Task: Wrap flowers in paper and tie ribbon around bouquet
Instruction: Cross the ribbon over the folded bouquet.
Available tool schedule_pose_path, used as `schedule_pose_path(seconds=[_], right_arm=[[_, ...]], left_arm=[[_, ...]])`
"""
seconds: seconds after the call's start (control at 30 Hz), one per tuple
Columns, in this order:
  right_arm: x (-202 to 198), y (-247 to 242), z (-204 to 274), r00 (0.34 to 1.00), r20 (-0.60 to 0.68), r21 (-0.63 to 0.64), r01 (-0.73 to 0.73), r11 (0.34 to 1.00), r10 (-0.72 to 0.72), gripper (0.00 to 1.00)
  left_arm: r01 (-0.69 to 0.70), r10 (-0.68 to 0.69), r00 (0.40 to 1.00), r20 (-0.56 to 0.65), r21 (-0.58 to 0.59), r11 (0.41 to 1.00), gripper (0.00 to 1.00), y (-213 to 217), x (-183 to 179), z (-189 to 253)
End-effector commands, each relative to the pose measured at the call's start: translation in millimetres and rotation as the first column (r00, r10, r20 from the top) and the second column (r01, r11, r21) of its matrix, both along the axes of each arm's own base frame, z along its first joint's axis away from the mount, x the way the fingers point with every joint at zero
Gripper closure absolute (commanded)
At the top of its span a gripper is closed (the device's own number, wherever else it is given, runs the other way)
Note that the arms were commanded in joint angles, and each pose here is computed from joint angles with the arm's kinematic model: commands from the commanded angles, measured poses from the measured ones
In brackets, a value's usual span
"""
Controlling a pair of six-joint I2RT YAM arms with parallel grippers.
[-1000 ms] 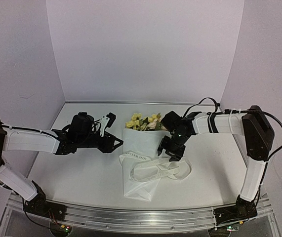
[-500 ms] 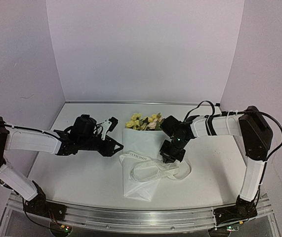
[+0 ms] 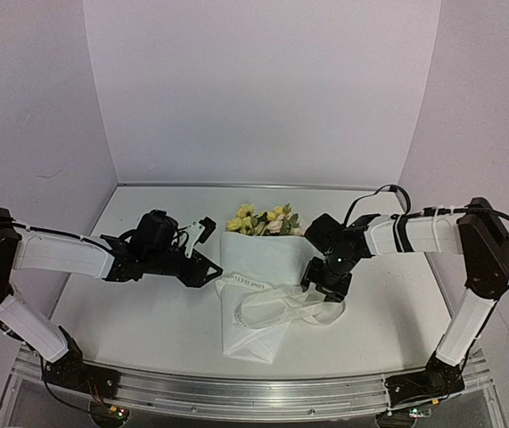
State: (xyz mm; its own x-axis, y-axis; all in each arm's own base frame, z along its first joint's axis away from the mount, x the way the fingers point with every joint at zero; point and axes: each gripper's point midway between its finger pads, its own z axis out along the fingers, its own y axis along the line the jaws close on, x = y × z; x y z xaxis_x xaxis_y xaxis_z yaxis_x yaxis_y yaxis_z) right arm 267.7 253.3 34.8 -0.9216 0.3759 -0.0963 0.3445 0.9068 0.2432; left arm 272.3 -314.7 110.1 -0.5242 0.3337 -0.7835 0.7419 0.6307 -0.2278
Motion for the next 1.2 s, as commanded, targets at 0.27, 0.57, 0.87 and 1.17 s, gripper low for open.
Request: schedule_pose_path(seconds=[0.27, 0.57, 0.87, 1.17], right_arm=[[38, -8, -13, 0.973, 0.183, 0.132, 0.120, 0.984, -0.144, 0.40], [44, -15, -8, 0.966, 0.225, 0.121, 0.103, 0.987, -0.128, 0.78], [48, -17, 0, 0.962, 0.249, 0.123, 0.086, 0.989, -0.115, 0.95], [49, -18, 9, 0.958, 0.272, 0.123, 0.058, 0.991, -0.090, 1.00]], left_arm=[[0.011, -0.010, 0.999, 0.041, -0.013, 1.000, 0.47, -10, 9, 17], [0.009, -0.010, 1.000, 0.029, 0.006, 1.000, 0.51, -9, 10, 9], [0.013, -0.013, 1.000, 0.026, 0.016, 1.000, 0.53, -10, 10, 6], [0.020, -0.021, 0.999, 0.027, 0.041, 0.999, 0.54, -10, 12, 1]])
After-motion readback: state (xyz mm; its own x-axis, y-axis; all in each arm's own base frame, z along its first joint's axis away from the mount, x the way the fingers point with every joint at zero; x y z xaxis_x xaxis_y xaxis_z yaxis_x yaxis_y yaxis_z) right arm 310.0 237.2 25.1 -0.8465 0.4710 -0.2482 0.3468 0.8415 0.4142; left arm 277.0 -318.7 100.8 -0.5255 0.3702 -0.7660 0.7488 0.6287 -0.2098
